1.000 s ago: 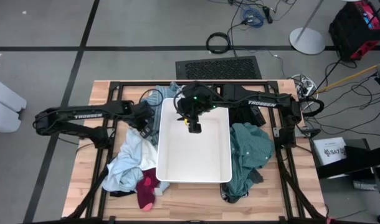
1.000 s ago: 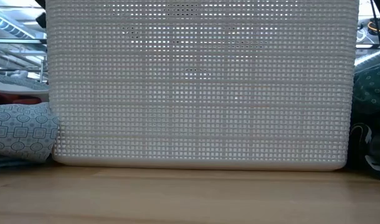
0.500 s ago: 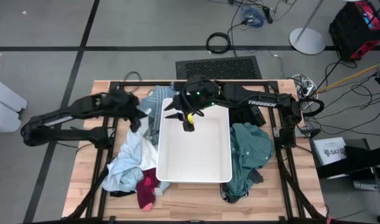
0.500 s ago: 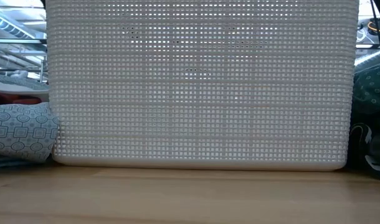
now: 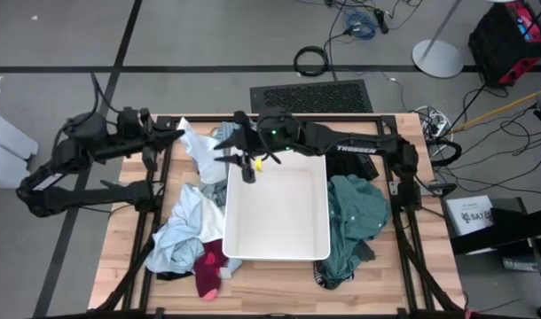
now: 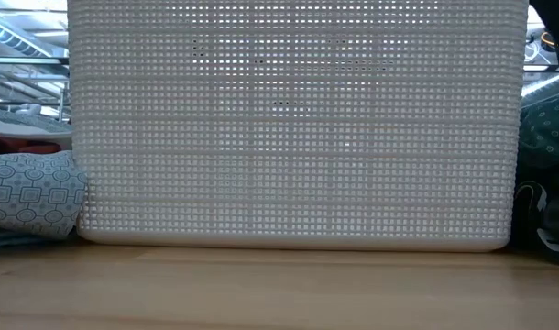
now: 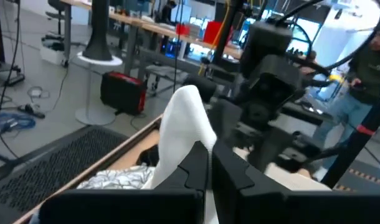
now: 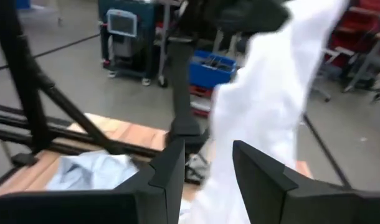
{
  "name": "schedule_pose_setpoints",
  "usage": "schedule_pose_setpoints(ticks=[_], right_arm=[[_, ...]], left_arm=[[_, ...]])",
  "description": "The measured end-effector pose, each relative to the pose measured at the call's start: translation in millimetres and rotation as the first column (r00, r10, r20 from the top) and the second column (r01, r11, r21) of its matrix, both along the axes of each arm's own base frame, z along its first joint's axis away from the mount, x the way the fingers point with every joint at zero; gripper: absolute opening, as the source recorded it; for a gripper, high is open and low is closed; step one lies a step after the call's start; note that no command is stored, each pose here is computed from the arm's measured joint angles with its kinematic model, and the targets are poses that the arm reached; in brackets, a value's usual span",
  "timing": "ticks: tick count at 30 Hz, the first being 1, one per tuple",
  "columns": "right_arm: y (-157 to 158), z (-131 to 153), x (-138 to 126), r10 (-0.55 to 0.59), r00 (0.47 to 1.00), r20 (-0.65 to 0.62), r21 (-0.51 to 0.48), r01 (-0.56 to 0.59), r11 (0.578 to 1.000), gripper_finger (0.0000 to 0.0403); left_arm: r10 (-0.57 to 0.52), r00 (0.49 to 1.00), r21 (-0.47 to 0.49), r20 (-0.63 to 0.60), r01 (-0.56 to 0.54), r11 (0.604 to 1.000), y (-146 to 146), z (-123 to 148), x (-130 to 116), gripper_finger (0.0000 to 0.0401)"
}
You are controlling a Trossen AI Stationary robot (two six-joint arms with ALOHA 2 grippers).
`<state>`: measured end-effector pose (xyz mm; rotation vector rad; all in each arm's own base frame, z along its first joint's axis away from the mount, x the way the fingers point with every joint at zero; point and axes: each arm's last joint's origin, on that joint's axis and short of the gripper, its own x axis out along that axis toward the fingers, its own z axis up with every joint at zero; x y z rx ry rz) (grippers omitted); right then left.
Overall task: Sort clothes
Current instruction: Put the white sock into the white bin
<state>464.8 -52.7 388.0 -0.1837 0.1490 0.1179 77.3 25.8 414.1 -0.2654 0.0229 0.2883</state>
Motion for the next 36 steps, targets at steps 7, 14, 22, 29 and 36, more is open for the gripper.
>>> schedule_pose_setpoints(ticks=[7,14,22,29,36], right_arm=[[-1.2,-14.6,16.9,-0.034,0.998,0.062,-0.099,0.040,0.994,0.0157],[-6.1,-23.2,28.0,-0.144,0.982,0.124,-0.082,0.155,0.984,0.0227],[-7.1,-31.7,34.2,-0.119,0.985,0.127,-0.029,0.124,0.992,0.0247],[-4.1,-30.8,33.8,-0.112,0.986,0.125,-0.044,0.118,0.992,0.0094],[-4.0,-28.7,32.9,-0.107,0.985,0.135,-0.062,0.117,0.991,0.0004]], left_arm=[[-0.014,1.000,-0.006,-0.013,0.014,1.000,1.0,-0.7,3.9,0.0014],[-0.036,0.998,-0.021,-0.044,0.035,0.999,4.2,-3.0,14.8,0.0014],[-0.067,0.995,-0.039,-0.080,0.064,0.997,7.6,-6.4,26.9,0.0014],[-0.068,0.994,-0.035,-0.090,0.065,0.997,8.5,-7.2,29.4,0.0015],[-0.070,0.991,-0.017,-0.114,0.068,0.998,8.4,-8.8,29.0,0.0016]])
